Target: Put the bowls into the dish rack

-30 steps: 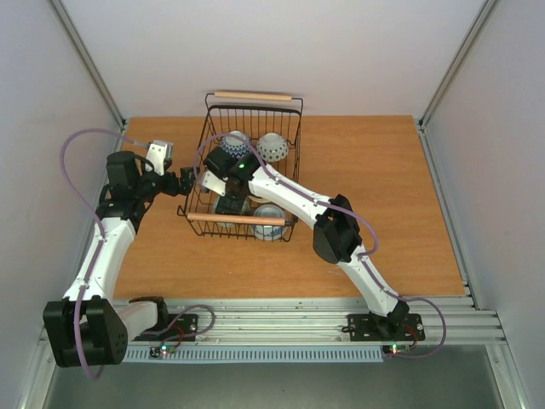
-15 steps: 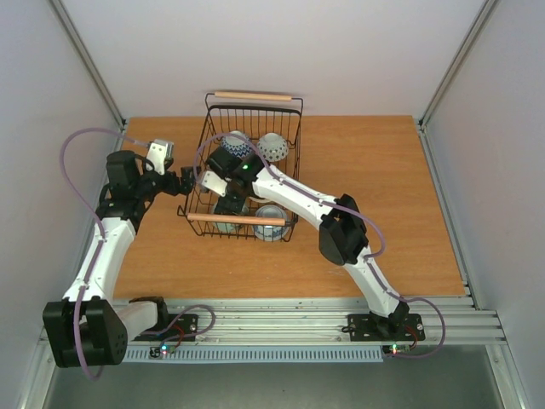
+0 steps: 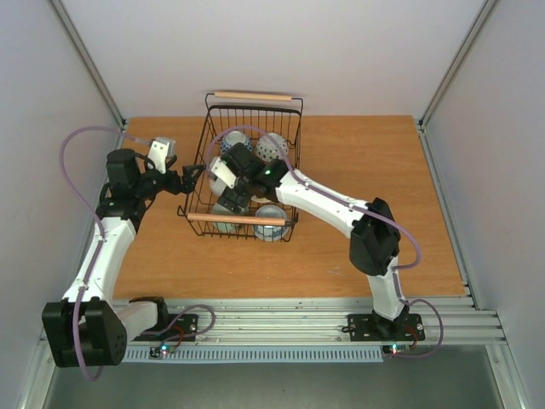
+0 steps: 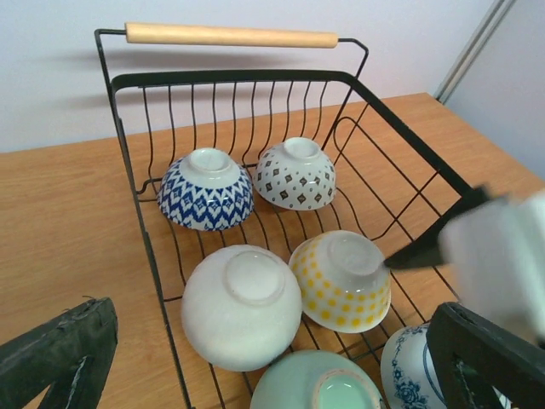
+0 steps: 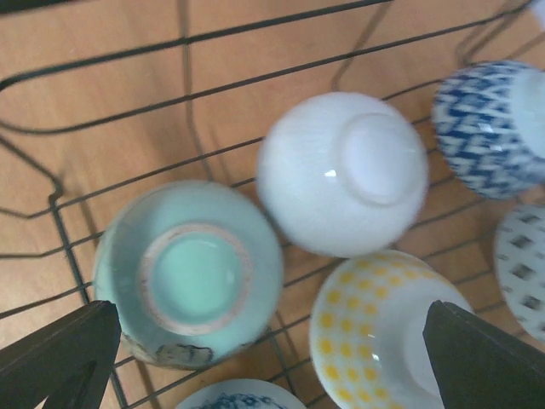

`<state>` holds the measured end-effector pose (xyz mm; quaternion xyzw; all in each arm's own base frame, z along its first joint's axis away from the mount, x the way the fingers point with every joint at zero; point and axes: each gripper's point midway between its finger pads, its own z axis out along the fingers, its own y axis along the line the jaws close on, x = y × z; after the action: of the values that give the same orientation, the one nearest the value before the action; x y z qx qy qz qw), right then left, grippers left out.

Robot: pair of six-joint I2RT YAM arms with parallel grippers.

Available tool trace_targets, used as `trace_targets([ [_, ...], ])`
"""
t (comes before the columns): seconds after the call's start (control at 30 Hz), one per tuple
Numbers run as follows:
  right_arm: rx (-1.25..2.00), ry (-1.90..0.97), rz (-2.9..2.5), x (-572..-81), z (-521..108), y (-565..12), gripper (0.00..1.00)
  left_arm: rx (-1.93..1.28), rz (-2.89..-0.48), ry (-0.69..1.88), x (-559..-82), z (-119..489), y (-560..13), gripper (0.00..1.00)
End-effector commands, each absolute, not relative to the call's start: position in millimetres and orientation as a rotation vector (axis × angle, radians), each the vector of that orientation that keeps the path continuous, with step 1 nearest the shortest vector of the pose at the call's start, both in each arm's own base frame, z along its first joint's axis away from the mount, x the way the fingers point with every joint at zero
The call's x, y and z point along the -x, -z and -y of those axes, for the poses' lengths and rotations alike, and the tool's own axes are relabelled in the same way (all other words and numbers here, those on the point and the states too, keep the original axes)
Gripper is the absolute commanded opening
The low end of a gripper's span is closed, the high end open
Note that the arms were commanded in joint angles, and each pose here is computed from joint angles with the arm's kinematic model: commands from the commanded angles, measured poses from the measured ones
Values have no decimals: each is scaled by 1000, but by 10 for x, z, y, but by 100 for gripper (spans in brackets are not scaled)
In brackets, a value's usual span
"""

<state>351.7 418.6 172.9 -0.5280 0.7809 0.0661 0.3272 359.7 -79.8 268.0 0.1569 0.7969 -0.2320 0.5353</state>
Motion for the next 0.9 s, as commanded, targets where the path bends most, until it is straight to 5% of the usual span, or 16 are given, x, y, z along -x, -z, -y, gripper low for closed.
trace_targets([
  [0.0,996,-159,-1973,-3888,-3868,-2588,99,-372,-1895,527,-3625,759,-2689,99],
  [0.37,362,-137,-2154,-3910,-2497,-2902,99,-354,-1882,492,-3617,710,-2737,99],
  [0.87,-41,87,-2169,-2785,-983,-2522,99,-350,-1891,492,-3633,696,-2689,99],
])
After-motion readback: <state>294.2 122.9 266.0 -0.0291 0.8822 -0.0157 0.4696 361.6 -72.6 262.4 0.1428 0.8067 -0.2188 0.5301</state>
